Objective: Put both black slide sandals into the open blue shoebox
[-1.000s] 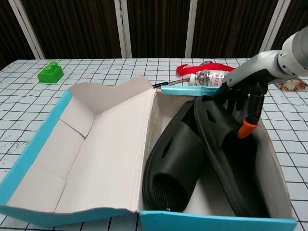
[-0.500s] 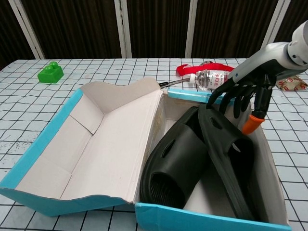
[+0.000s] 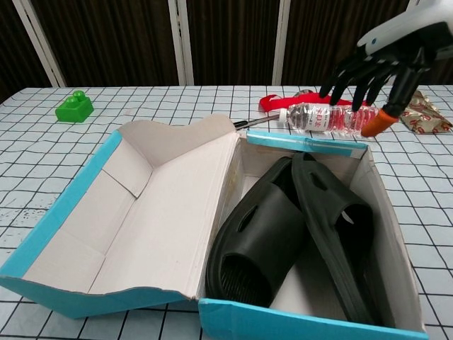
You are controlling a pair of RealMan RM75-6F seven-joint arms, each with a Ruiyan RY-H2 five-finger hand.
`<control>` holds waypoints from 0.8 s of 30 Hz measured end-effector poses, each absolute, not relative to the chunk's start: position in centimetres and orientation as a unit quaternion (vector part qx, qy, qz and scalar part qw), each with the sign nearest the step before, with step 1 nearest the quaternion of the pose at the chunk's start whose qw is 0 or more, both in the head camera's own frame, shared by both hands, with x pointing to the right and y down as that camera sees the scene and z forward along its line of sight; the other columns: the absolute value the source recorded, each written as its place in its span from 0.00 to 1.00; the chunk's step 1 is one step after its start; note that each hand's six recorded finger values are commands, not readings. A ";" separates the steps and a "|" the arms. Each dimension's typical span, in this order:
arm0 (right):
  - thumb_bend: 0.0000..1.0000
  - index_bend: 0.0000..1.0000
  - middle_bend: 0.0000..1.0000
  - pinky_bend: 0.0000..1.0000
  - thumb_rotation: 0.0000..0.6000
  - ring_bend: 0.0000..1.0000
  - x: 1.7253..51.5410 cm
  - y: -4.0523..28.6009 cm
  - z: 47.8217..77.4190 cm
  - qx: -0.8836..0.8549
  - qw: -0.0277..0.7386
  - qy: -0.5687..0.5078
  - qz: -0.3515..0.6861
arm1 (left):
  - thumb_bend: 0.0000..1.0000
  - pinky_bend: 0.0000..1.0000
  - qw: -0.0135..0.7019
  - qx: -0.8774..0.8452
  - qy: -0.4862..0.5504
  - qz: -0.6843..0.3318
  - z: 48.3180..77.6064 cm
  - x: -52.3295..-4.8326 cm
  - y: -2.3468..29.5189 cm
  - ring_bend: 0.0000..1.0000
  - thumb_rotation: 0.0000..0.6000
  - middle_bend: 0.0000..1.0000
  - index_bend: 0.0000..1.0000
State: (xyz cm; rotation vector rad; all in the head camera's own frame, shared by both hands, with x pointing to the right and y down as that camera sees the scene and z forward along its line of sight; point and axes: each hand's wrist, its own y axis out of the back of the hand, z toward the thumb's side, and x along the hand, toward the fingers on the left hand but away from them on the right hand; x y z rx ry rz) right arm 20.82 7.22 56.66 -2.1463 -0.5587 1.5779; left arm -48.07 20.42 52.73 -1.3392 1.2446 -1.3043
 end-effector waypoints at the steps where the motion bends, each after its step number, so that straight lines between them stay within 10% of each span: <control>1: 0.24 0.20 0.19 0.20 1.00 0.25 21.4 7.1 56.3 -0.763 0.225 -0.215 0.566 | 0.08 0.10 0.434 -0.536 0.500 -0.524 52.7 -48.1 20.4 0.00 1.00 0.05 0.13; 24: 0.24 0.20 0.16 0.11 1.00 0.16 39.1 17.3 53.1 -0.540 0.445 -0.333 0.631 | 0.08 0.10 0.422 -0.471 0.470 -0.615 53.6 -49.7 20.8 0.00 1.00 0.03 0.12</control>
